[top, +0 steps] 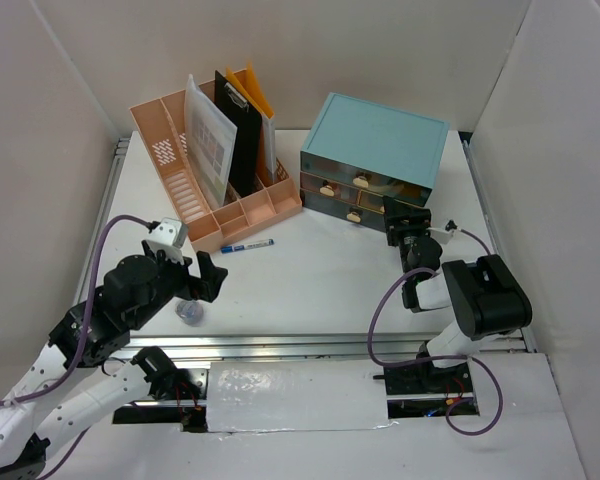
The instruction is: Organize the desk
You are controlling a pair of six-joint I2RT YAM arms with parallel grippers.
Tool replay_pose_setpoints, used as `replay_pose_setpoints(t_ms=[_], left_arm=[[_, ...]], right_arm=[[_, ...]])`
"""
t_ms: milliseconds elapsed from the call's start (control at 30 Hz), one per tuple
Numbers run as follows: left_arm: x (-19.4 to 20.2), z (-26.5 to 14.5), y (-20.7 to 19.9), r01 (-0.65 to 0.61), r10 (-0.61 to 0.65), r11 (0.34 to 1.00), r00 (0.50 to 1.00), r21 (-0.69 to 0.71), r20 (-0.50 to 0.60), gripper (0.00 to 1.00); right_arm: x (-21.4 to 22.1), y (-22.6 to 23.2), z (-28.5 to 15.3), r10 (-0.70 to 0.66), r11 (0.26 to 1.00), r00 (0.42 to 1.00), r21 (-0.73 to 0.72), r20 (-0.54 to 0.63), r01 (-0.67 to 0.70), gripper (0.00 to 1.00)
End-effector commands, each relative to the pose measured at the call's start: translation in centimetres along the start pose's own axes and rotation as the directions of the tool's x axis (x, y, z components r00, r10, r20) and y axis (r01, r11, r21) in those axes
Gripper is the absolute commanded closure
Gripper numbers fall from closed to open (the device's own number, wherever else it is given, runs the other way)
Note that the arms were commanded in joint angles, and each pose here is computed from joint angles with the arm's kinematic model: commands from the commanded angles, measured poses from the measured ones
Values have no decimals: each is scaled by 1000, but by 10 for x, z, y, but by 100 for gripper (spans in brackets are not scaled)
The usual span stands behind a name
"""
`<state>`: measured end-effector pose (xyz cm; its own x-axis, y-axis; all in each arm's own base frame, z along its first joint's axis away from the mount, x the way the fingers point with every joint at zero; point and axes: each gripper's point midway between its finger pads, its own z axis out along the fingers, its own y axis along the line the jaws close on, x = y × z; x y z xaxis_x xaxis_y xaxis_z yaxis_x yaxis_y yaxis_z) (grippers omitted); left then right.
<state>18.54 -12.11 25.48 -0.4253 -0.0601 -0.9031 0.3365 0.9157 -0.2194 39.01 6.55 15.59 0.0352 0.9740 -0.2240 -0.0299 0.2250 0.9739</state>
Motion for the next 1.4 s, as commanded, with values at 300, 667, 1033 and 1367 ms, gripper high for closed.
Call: replay_pose_setpoints(t_ms=[300, 667, 1033, 1367], left_arm=[[-11, 2, 0, -6, 6, 1000, 999, -2, 32, 0], [-10, 4, -1, -7, 7, 1000, 1000, 0, 25, 1], [-11, 3, 1, -3, 3, 1000, 999, -4, 32, 1], [-11, 3, 1, -4, 4, 1000, 999, -2, 33, 1]], right_arm=[[-30, 30, 9, 22, 994, 992, -105, 128, -9, 20], [-27, 17, -10, 19, 997, 994, -72, 111, -11, 12], [-25, 15, 12, 25, 998, 993, -65, 118, -18, 15], [-23, 14, 15, 26, 997, 994, -78, 110, -17, 48]])
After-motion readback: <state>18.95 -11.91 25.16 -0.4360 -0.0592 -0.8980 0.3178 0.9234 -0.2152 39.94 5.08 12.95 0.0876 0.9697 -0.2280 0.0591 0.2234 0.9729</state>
